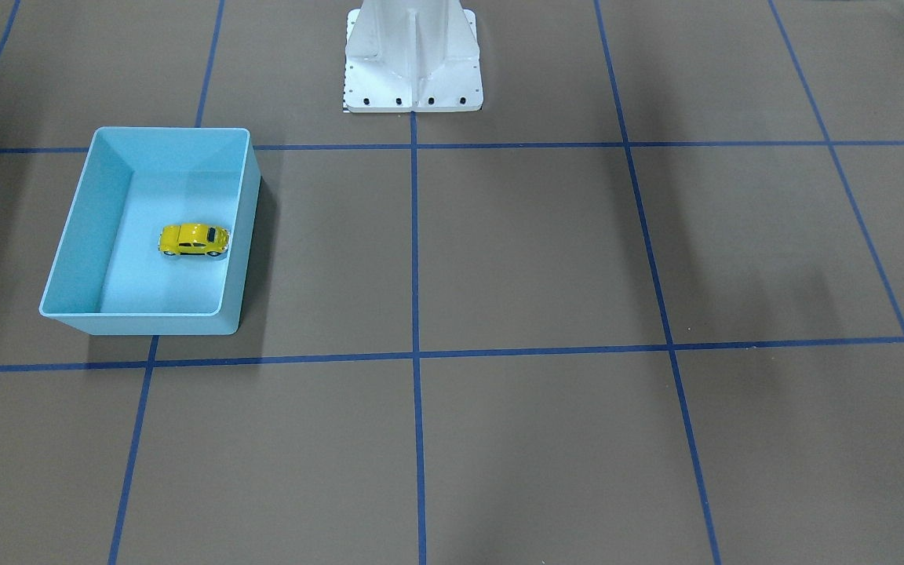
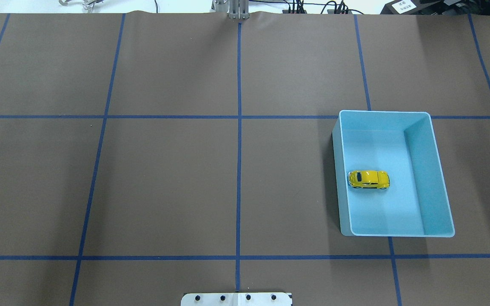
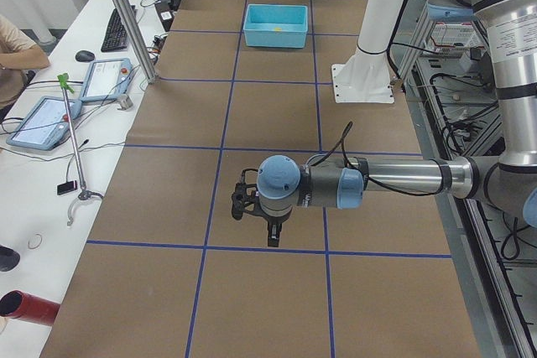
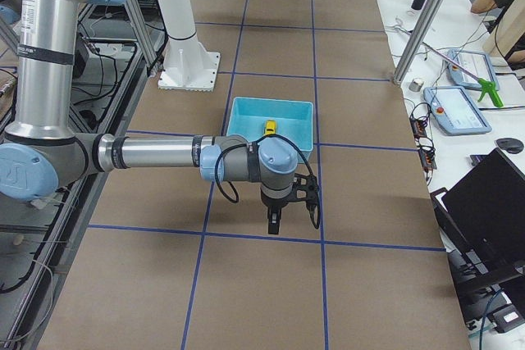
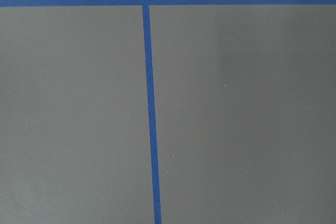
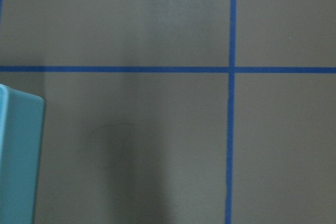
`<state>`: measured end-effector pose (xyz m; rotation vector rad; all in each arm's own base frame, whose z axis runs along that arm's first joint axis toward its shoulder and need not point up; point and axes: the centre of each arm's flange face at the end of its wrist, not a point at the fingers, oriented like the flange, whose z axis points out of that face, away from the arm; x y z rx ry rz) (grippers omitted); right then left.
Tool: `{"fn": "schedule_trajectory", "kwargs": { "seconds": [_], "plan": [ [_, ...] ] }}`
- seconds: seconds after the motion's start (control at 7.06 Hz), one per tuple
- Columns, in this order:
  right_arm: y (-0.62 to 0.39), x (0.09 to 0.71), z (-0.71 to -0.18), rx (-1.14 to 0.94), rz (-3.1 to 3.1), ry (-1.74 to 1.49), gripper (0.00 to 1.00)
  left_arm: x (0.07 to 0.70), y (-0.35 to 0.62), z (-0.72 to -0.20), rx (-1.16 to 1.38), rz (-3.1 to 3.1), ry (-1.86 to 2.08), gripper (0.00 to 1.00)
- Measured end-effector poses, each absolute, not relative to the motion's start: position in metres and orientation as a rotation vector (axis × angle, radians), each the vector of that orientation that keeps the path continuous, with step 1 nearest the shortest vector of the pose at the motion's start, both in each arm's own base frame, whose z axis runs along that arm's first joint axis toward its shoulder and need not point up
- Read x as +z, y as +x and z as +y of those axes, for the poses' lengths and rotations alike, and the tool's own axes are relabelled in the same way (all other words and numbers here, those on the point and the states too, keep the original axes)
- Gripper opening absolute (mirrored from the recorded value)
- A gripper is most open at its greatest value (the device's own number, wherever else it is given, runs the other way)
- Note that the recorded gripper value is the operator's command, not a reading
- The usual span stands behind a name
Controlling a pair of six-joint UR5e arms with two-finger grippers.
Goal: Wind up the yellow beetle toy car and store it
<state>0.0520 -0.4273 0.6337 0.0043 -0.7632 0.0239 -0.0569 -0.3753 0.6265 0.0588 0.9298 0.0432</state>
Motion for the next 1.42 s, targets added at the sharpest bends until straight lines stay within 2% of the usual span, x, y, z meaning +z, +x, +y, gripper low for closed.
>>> {"fn": "schedule_trajectory", "kwargs": {
  "seconds": [1.42],
  "plan": [
    [0.0524,0.6318,-0.4329,0.014,-0.772,0.019,1.0,0.6265,-0.0569,-0.3753,0.043,0.93,0.059,1.0]
  ]
}}
